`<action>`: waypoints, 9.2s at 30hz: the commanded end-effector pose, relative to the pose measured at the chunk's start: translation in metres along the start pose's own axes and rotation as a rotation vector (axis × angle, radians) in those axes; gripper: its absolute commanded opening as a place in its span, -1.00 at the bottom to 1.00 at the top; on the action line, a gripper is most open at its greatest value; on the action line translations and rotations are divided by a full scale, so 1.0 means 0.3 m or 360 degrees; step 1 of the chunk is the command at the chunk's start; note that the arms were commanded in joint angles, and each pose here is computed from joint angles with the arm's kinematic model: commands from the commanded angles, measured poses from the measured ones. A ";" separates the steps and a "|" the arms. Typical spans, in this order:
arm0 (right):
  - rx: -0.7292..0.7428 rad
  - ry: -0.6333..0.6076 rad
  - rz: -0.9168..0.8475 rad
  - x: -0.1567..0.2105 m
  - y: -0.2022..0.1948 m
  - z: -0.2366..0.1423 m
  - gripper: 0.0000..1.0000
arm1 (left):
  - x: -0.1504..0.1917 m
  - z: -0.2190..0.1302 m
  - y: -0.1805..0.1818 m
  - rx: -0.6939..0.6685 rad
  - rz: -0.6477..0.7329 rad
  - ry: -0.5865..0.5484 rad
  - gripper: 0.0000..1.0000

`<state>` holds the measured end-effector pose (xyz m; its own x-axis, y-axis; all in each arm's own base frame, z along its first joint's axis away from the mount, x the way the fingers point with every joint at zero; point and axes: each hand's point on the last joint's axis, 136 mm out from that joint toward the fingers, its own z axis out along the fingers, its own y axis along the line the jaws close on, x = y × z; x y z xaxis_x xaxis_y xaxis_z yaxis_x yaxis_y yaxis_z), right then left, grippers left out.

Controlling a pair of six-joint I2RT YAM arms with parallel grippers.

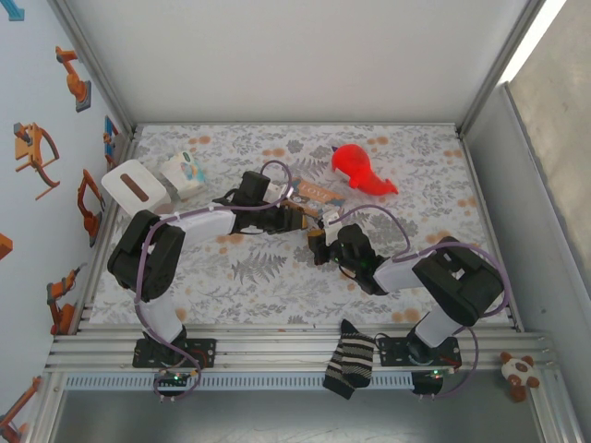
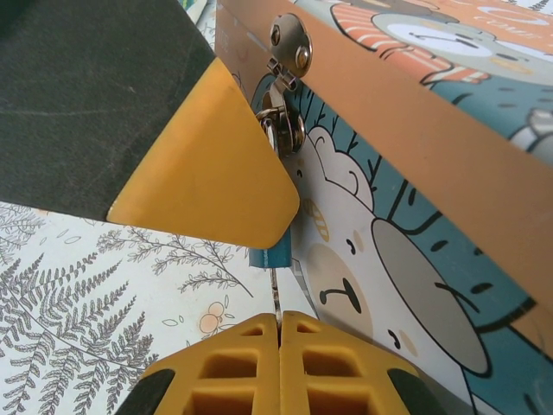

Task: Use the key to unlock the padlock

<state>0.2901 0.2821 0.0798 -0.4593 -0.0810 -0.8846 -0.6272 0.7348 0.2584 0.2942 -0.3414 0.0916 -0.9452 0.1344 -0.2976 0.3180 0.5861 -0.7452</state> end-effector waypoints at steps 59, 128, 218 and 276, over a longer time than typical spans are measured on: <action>0.0043 -0.0041 0.0340 0.059 -0.102 0.105 -1.00 | -0.038 -0.284 0.043 -0.0005 -0.0016 -0.0352 0.59; -0.0089 0.0003 0.1004 -0.023 0.030 0.091 -1.00 | 0.000 0.034 0.133 0.0540 -0.0632 -0.0294 -0.12; 0.0216 0.0184 -0.1676 -0.079 0.080 -0.249 0.31 | -0.029 -0.055 0.035 0.0400 -0.0909 -0.0449 -0.94; 0.0140 0.0243 -0.1762 -0.054 0.039 0.082 -0.68 | -0.015 -0.012 0.051 0.0405 -0.1096 -0.0425 -1.00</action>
<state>0.2965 0.3037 0.0771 0.2447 -0.8111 -0.5312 -0.7231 0.2123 -0.6573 0.2991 -0.3245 0.0731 -0.8885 -0.4194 0.1861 -0.3280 0.2970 -0.8968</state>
